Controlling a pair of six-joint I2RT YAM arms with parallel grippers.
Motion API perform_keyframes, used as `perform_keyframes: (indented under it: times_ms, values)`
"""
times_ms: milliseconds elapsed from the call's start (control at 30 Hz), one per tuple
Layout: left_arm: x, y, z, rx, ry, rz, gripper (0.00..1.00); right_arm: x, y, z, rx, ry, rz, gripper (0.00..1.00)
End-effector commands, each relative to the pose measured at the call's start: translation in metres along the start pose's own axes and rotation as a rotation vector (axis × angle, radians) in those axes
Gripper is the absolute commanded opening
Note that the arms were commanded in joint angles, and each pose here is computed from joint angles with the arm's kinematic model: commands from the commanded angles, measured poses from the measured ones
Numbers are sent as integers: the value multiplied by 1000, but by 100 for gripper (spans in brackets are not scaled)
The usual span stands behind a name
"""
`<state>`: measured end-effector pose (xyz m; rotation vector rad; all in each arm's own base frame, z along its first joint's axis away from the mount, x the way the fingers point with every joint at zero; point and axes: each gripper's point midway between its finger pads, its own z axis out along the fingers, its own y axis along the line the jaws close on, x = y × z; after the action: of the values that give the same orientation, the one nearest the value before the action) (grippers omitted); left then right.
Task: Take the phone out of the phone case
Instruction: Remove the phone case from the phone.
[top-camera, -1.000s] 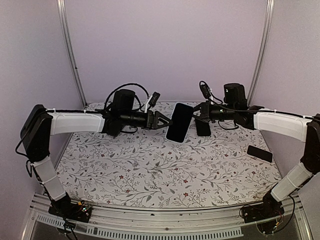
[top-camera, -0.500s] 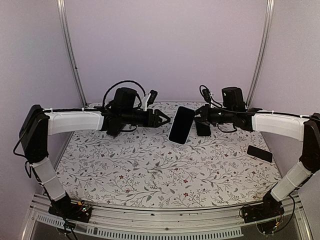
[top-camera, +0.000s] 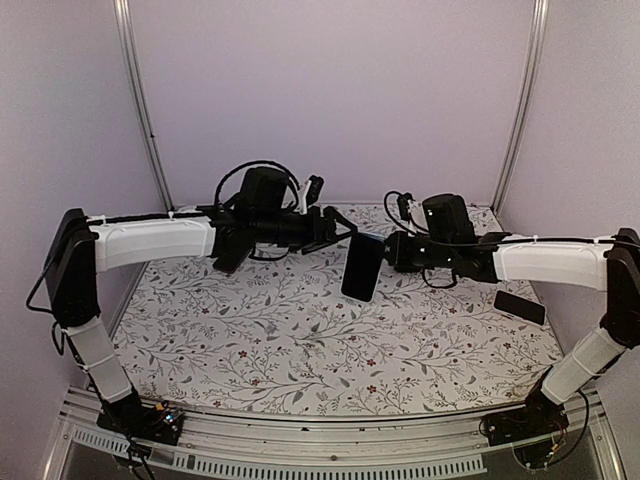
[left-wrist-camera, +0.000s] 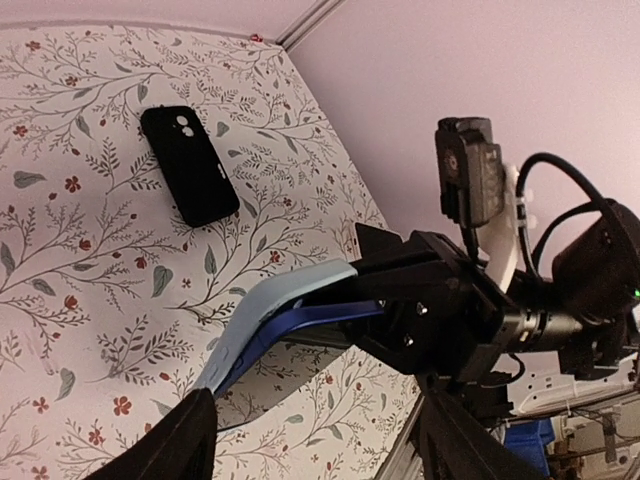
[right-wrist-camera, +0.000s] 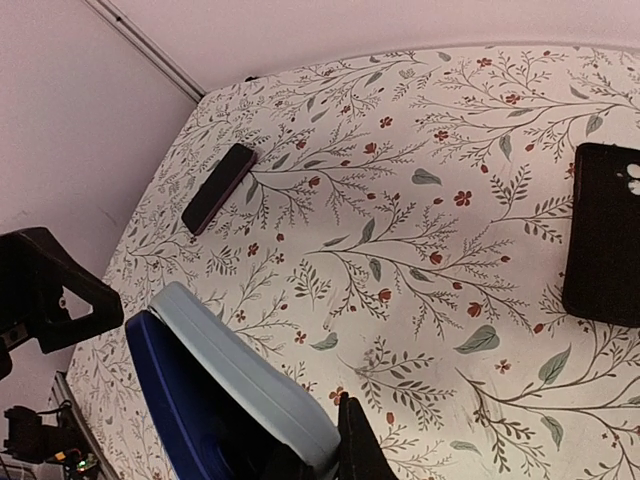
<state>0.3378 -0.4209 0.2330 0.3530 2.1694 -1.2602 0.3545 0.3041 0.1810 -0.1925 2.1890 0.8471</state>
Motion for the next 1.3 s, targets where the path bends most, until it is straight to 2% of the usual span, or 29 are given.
perform_keyframes:
  times_ms: [0,233,633,1267]
  values:
    - [7,2,13,27,32,-170,71,-39,10,-21,93,-240,-124,0]
    - [19,6,21,75,55,-293,74,-45,27,-32,203,-365,-300,0]
    - [32,40,28,57,42,-451,75,-24,51,-12,280,-408,-490,0]
    - [85,101,34,-27,152,-639,54,22,81,31,330,-338,-717,0]
